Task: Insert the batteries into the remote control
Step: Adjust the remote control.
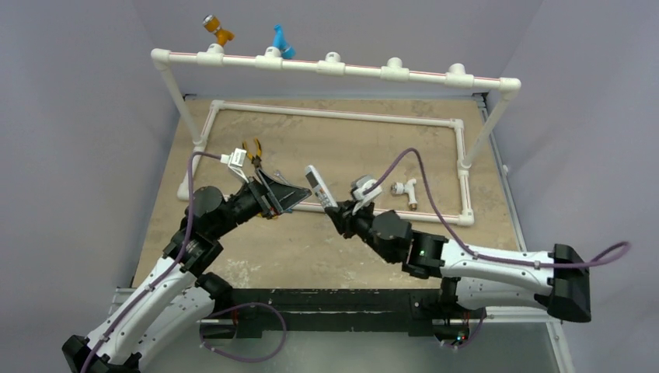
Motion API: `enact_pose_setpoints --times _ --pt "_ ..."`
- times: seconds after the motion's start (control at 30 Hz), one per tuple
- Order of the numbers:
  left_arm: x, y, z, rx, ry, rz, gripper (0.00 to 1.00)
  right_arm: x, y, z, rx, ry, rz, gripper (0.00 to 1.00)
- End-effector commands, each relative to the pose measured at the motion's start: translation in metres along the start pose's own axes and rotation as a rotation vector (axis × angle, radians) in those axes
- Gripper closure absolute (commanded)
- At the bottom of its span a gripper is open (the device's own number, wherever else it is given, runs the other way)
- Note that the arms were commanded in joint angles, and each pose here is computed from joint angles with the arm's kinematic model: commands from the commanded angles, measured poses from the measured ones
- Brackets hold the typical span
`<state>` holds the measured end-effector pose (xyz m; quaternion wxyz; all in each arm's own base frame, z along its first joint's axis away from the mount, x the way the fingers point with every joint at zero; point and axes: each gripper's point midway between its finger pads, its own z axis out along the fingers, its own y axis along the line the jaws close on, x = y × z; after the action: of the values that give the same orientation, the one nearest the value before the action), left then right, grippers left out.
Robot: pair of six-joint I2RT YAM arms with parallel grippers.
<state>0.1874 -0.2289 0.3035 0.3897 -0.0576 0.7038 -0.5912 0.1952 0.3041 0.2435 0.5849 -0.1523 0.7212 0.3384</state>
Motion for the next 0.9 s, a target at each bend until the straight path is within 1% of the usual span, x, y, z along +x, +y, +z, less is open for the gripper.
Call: enact_pose_setpoints --times 0.0,0.1,0.27,0.43,0.53,0.57,0.6,0.63,0.67,0.77,0.83,0.87 --pt "0.007 0.015 -0.006 -0.115 0.054 0.007 0.01 -0.008 -0.03 -0.008 0.335 0.006 -0.523 1.0" --pt "0.01 0.018 -0.006 -0.124 0.064 -0.011 0.02 -0.005 -0.018 -0.008 0.375 -0.006 -0.684 1.0" --pt "0.013 0.027 -0.006 -0.166 0.069 -0.043 0.04 -0.001 0.004 -0.009 0.436 -0.007 -0.885 1.0" --pt "0.011 0.031 -0.005 -0.197 0.062 -0.066 0.05 0.006 0.032 -0.009 0.437 -0.04 -1.048 1.0" --pt "0.01 0.034 -0.004 -0.213 0.051 -0.077 0.08 0.003 0.047 -0.011 0.447 -0.093 -1.09 1.0" --pt "0.009 0.035 -0.004 -0.22 0.047 -0.081 0.1 0.003 0.054 -0.012 0.445 -0.109 -1.103 1.0" --pt "0.008 0.036 -0.005 -0.225 0.041 -0.084 0.13 0.004 0.058 -0.013 0.452 -0.108 -1.165 1.0" --pt "0.008 0.037 -0.005 -0.23 0.036 -0.086 0.17 0.006 0.063 -0.013 0.458 -0.121 -1.166 1.0" --pt "0.008 0.038 -0.005 -0.232 0.033 -0.087 0.23 0.005 0.068 -0.014 0.469 -0.137 -1.184 1.0" --pt "0.008 0.039 -0.007 -0.235 0.029 -0.086 0.43 0.018 0.078 -0.009 0.468 -0.112 -1.28 1.0" --pt "0.009 0.04 -0.008 -0.237 0.03 -0.086 0.52 0.023 0.083 -0.007 0.46 -0.111 -1.285 1.0" --pt "0.009 0.04 -0.009 -0.237 0.03 -0.084 0.54 0.024 0.084 -0.007 0.46 -0.11 -1.283 1.0"
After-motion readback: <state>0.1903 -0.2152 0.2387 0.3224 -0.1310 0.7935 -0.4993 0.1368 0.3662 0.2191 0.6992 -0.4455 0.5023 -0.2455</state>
